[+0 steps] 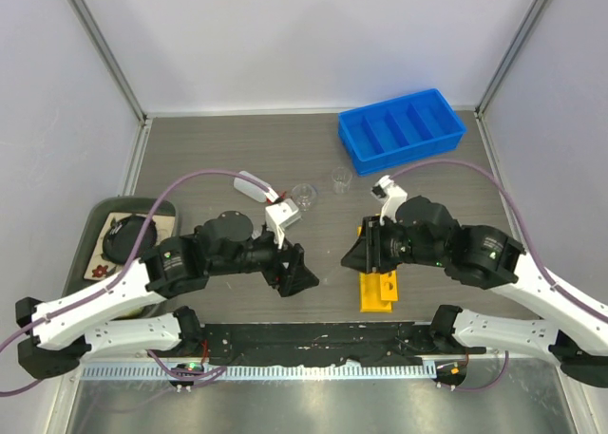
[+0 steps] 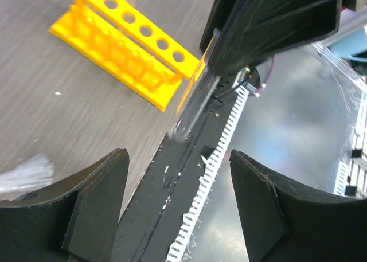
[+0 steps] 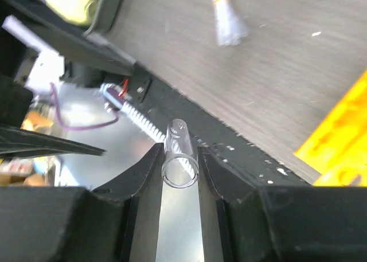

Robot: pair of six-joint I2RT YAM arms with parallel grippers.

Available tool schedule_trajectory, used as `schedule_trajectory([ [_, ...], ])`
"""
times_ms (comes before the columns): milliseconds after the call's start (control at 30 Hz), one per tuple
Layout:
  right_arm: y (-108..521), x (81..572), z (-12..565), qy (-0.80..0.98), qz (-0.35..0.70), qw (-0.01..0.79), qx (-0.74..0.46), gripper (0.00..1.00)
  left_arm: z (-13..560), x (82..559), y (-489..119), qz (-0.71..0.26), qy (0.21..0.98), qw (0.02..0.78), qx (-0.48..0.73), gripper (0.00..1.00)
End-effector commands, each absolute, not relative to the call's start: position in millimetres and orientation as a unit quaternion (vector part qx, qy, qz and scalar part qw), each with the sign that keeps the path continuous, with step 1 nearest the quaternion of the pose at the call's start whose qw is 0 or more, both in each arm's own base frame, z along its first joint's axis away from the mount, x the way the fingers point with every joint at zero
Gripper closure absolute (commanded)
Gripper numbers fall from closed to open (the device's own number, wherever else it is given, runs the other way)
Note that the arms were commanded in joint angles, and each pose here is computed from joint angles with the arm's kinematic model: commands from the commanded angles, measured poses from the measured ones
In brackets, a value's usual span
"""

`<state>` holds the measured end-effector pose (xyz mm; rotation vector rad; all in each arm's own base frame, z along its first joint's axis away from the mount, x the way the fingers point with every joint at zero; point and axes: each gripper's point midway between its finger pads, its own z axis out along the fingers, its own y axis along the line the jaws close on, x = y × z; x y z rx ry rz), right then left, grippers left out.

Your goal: Organize the chemistry lab equipment

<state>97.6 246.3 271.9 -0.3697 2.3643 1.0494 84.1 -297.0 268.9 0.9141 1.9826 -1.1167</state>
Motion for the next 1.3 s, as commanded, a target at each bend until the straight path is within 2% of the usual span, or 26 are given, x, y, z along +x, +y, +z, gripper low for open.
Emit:
schedule_trajectory([
  [0, 196, 133, 280, 0.899, 0.258, 0.346, -0.076, 0.71, 274, 99, -261, -0.362, 0.801, 0.363, 0.309, 0.25],
  [100, 156, 142, 269, 0.918, 0.162, 0.36, -0.033, 0.71, 271, 103, -248, -0.341, 0.818, 0.364, 0.286, 0.25],
  [333, 121, 151, 252, 0.924, 0.072, 0.376, 0.029, 0.73, 248, 98, -233, -0.321, 0.837, 0.348, 0.276, 0.28],
  [767, 123, 158, 214, 0.93, 0.025, 0.361, 0.068, 0.74, 230, 86, -229, -0.325, 0.837, 0.323, 0.3, 0.28],
  [1267, 135, 158, 187, 0.941, 0.009, 0.333, 0.064, 0.77, 231, 85, -228, -0.327, 0.83, 0.329, 0.309, 0.29],
])
